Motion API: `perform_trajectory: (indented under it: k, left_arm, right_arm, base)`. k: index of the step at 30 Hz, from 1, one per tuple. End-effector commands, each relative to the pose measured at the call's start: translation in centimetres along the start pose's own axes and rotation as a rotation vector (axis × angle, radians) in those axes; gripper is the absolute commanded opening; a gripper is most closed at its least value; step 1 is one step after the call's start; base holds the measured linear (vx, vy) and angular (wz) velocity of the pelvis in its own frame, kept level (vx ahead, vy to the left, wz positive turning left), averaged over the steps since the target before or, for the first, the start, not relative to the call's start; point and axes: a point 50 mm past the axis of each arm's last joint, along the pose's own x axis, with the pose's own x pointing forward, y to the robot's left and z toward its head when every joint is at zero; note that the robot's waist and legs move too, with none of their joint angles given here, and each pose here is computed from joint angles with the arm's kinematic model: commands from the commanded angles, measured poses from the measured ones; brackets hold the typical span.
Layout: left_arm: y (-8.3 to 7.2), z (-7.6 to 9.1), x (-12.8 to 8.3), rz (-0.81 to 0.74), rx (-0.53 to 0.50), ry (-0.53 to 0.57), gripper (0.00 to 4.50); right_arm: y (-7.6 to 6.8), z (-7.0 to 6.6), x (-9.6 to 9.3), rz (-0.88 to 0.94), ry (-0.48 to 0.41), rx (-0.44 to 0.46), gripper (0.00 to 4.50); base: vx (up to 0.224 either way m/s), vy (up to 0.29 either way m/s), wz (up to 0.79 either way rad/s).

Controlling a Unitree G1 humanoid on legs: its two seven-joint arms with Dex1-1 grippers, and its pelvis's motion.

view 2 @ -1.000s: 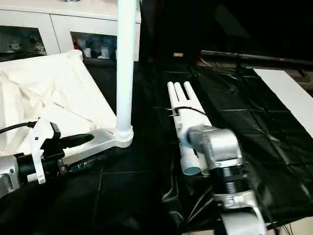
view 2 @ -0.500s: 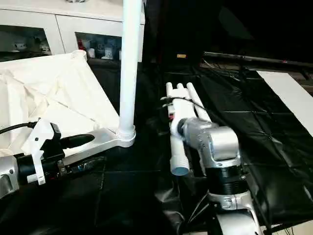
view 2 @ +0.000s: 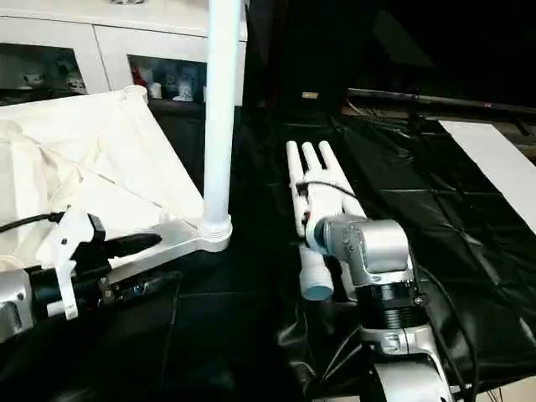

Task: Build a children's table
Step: Pick table leg

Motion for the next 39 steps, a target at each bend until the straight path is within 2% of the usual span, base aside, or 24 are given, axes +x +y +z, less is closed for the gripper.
perform_trajectory:
  k: [1, 6, 8, 12, 15, 24, 27, 31, 32, 34, 36, 37, 39]
  left_arm:
    - [-0.2, 0.2, 0.1, -0.010, 0.020, 0.008, 4.50]
    - [-0.2, 0.1, 0.0, -0.012, 0.016, 0.011, 4.50]
    - [-0.2, 0.1, 0.0, -0.013, 0.016, 0.011, 4.50]
    - [-0.1, 0.2, 0.0, -0.011, 0.018, 0.013, 4.50]
    - [0.4, 0.2, -0.1, 0.039, 0.036, 0.019, 4.50]
    - [1.5, 0.3, 0.1, 0.161, 0.054, 0.001, 4.50]
    - [1.8, 0.3, 0.1, 0.210, 0.076, 0.002, 4.50]
    - [2.1, 0.0, 0.4, 0.253, 0.092, 0.041, 4.50]
    - [2.3, 0.3, 1.0, 0.241, 0.078, 0.021, 4.50]
    - [2.5, 1.0, 1.5, 0.230, 0.086, -0.040, 4.50]
    - [2.6, 1.4, 1.8, 0.237, 0.083, -0.086, 4.50]
    - [2.9, 2.0, 2.0, 0.256, 0.078, -0.147, 4.50]
    - [3.2, 2.5, 2.4, 0.260, 0.026, -0.213, 4.50]
  right_arm:
    - [-0.3, -0.7, 0.1, 0.006, 0.036, 0.035, 4.46]
    - [-0.4, -1.0, 0.3, 0.021, 0.060, 0.069, 4.46]
    - [-0.5, -1.0, 0.3, 0.018, 0.065, 0.071, 4.12]
    - [-0.6, -1.3, 0.4, 0.013, 0.085, 0.075, 3.86]
    - [-0.8, -1.8, 0.7, 0.003, 0.121, 0.084, 3.57]
    - [-1.0, -2.5, 1.1, 0.001, 0.150, 0.110, 2.82]
    - [-1.1, -2.7, 1.2, 0.000, 0.150, 0.121, 2.45]
    - [-1.1, -2.9, 1.3, 0.005, 0.143, 0.142, 2.28]
    - [-1.2, -3.0, 1.5, 0.015, 0.093, 0.166, 2.06]
    - [-1.3, -2.9, 1.6, 0.021, 0.041, 0.184, 1.94]
    - [-1.3, -2.7, 1.7, 0.031, -0.024, 0.181, 1.90]
    - [-1.3, -2.4, 1.6, 0.046, -0.093, 0.177, 1.88]
    - [-1.5, -2.3, 1.5, 0.055, -0.153, 0.182, 1.86]
  base:
    - [0.000, 0.000, 0.00]
    - [0.000, 0.000, 0.00]
    - [0.000, 0.000, 0.00]
    - [0.000, 0.000, 0.00]
    - [0.000, 0.000, 0.00]
    - [0.000, 0.000, 0.00]
    - [0.000, 0.000, 0.00]
    - [0.000, 0.000, 0.00]
    - [0.000, 0.000, 0.00]
    - [0.000, 0.000, 0.00]
    - [0.000, 0.000, 0.00]
    - [0.000, 0.000, 0.00]
    - [0.000, 0.000, 0.00]
